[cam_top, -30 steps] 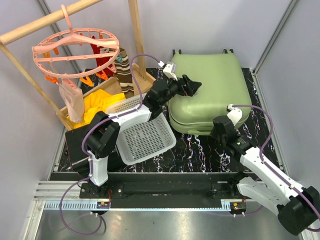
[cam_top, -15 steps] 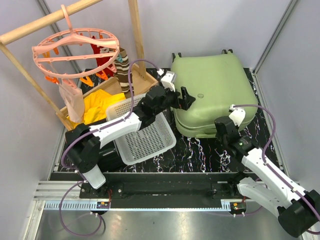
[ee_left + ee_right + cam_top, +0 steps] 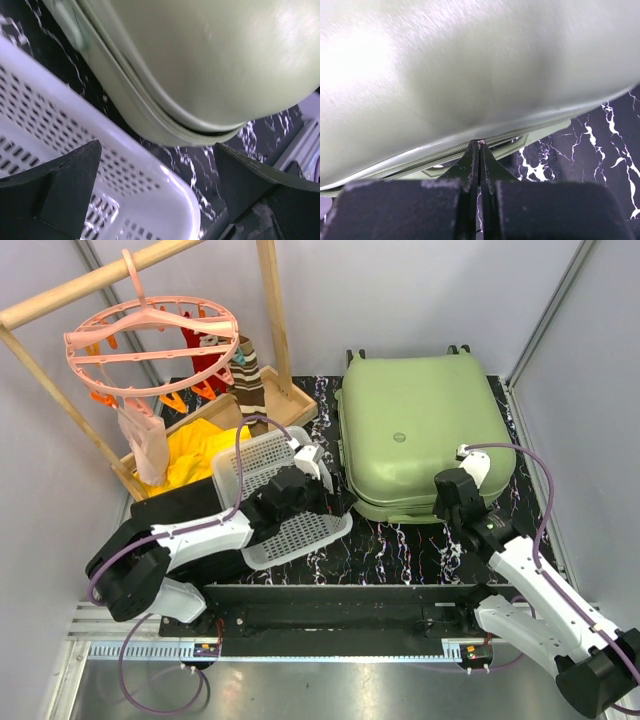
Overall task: Open, take out, and arrange the luggage
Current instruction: Unzip the luggage
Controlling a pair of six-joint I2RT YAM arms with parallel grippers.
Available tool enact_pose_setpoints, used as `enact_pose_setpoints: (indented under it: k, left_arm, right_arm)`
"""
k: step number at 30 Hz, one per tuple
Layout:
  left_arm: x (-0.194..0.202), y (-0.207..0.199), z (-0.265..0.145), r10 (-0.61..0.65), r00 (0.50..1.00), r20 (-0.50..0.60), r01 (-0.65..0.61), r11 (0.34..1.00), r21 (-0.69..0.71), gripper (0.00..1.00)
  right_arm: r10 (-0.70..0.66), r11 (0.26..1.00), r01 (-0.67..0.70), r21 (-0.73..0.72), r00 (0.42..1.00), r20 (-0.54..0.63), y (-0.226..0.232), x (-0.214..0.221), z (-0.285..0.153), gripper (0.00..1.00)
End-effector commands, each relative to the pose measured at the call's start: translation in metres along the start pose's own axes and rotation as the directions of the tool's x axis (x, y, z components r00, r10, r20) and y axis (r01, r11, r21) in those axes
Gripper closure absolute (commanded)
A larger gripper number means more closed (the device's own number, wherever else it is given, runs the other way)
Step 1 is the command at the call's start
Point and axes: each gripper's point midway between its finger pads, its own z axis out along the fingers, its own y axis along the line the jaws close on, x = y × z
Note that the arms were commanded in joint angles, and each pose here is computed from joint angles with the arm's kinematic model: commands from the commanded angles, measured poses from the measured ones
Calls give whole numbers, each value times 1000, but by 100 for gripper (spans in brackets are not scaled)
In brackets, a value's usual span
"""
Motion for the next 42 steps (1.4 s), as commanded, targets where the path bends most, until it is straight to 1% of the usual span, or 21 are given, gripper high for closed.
enact_pose_setpoints:
  k: [1,5,7,10,14,17,19,20,22,23,26,28,29,31,32,35,37,38,40,41,42]
  left_arm:
    - [-4,-20,-2,-44,998,34,43,999,28,1]
    - [2,-37,1,-53,998,32,52,998,35,1]
    - [-3,-50,1,-44,998,49,42,998,50,1]
    - [-7,-71,0,27,996,81,-32,998,61,1]
    - [-3,-90,-3,200,971,129,-202,979,0,1]
    - [7,-91,-1,371,922,114,-365,928,-69,1]
    - [19,-96,4,452,886,103,-451,892,-39,1]
    - [21,-114,4,527,837,147,-536,844,21,1]
    - [38,-123,14,603,778,177,-622,779,79,2]
    - [51,-130,18,675,715,182,-698,703,135,2]
    - [70,-144,31,726,650,223,-760,615,212,7]
    - [75,-153,39,728,637,254,-771,591,238,12]
    - [80,-155,43,743,618,258,-785,564,258,13]
    - [82,-163,53,755,602,259,-796,544,267,13]
    - [92,-159,61,775,582,246,-809,521,271,14]
    - [97,-161,73,801,541,254,-837,483,257,14]
    - [99,-164,80,808,530,259,-844,471,257,14]
    - [102,-160,84,824,509,249,-856,454,245,14]
    - [102,-161,86,829,493,265,-867,442,229,16]
    - [100,-162,85,841,466,274,-883,426,196,18]
    - [101,-160,82,845,456,279,-889,420,182,18]
  right_arm:
    - [132,984,-106,-141,973,187,29,-76,-26,100]
    - [170,959,-132,-253,976,138,55,-64,-21,100]
    - [181,953,-144,-266,976,121,62,-59,-17,100]
    - [174,948,-138,-287,979,104,72,-51,-14,100]
    - [174,942,-136,-307,980,101,79,-49,-12,100]
    - [178,938,-138,-319,979,101,80,-49,-13,100]
    - [181,937,-140,-321,978,103,79,-48,-13,100]
    - [184,936,-143,-321,978,102,79,-47,-14,100]
    - [189,938,-148,-312,976,105,76,-46,-13,100]
    - [193,938,-153,-312,976,101,75,-44,-13,100]
    - [206,931,-164,-327,974,98,74,-42,-16,100]
    - [207,929,-163,-333,973,99,73,-40,-18,100]
    - [212,927,-168,-336,972,97,72,-39,-19,100]
    - [217,923,-171,-343,971,99,72,-40,-21,100]
    - [220,921,-174,-348,971,96,72,-39,-22,100]
    - [222,916,-174,-362,970,95,73,-40,-25,100]
    - [223,916,-176,-362,970,93,72,-39,-25,100]
    - [231,912,-181,-368,968,96,72,-40,-27,100]
    - [234,911,-183,-370,967,97,71,-40,-28,100]
    - [236,911,-184,-369,967,99,70,-39,-29,100]
    - [231,913,-181,-366,968,96,69,-37,-28,100]
